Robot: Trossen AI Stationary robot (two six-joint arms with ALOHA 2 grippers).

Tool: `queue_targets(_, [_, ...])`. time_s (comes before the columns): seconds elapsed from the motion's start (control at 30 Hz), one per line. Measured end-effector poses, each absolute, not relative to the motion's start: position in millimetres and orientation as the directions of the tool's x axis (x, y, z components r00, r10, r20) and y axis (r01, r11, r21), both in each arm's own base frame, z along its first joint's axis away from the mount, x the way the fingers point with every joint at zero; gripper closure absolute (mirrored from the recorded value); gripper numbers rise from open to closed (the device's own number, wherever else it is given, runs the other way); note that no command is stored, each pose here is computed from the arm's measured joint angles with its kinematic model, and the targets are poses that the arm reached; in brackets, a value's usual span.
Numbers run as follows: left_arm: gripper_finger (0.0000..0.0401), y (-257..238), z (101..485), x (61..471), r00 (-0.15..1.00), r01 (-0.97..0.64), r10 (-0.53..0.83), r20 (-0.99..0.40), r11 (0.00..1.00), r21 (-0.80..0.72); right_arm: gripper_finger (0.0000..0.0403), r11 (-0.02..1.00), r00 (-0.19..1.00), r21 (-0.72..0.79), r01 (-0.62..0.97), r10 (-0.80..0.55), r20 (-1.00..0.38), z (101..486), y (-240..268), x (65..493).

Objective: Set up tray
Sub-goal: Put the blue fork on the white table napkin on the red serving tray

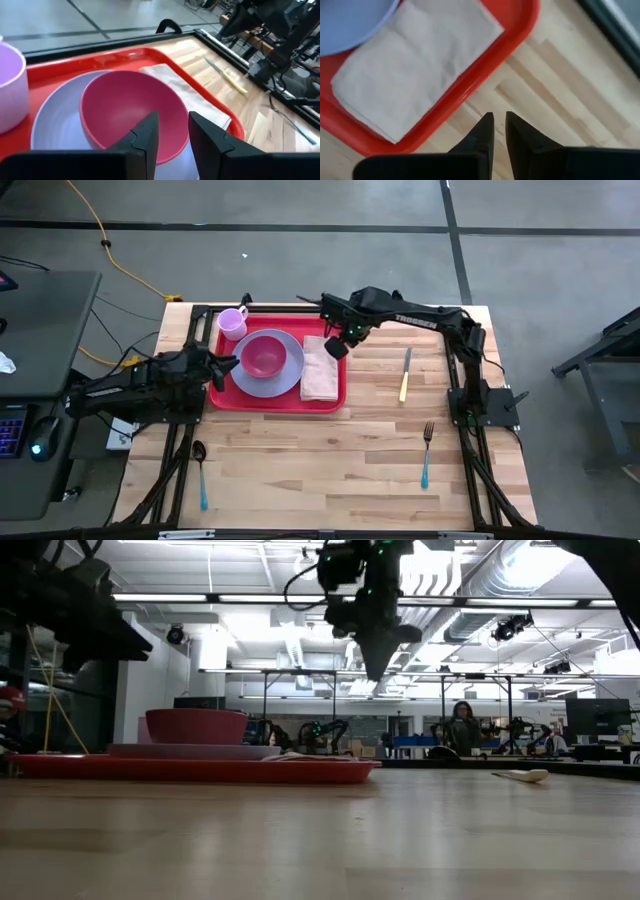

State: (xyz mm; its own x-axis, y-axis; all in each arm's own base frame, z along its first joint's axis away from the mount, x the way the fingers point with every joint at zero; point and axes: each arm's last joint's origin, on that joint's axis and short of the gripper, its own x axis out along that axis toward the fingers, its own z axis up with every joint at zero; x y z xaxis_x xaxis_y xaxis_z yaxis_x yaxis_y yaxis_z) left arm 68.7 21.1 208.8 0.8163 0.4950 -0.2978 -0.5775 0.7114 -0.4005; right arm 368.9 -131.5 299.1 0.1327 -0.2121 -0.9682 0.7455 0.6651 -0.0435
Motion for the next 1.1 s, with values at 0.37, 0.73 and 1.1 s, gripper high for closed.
queue_targets(0.37, [0.0263, 18, 213, 72, 0.884, -0.462, 0.385, -0.264, 0.803, -0.376, 0.0375, 0.581, 0.193, -0.086, 0.81, -0.402, -0.895, 363, -113, 325])
queue_targets(0.73, [0.0263, 17, 213, 72, 0.893, -0.442, 0.362, -0.268, 0.822, -0.36, 0.0374, 0.459, 0.137, -0.104, 0.882, -0.461, -0.877, 396, -77, 279])
queue_targets(1.1, [0.0263, 17, 211, 72, 0.899, -0.423, 0.334, -0.283, 0.83, -0.365, 0.0371, 0.381, 0.097, -0.069, 0.922, -0.401, -0.911, 369, -39, 241])
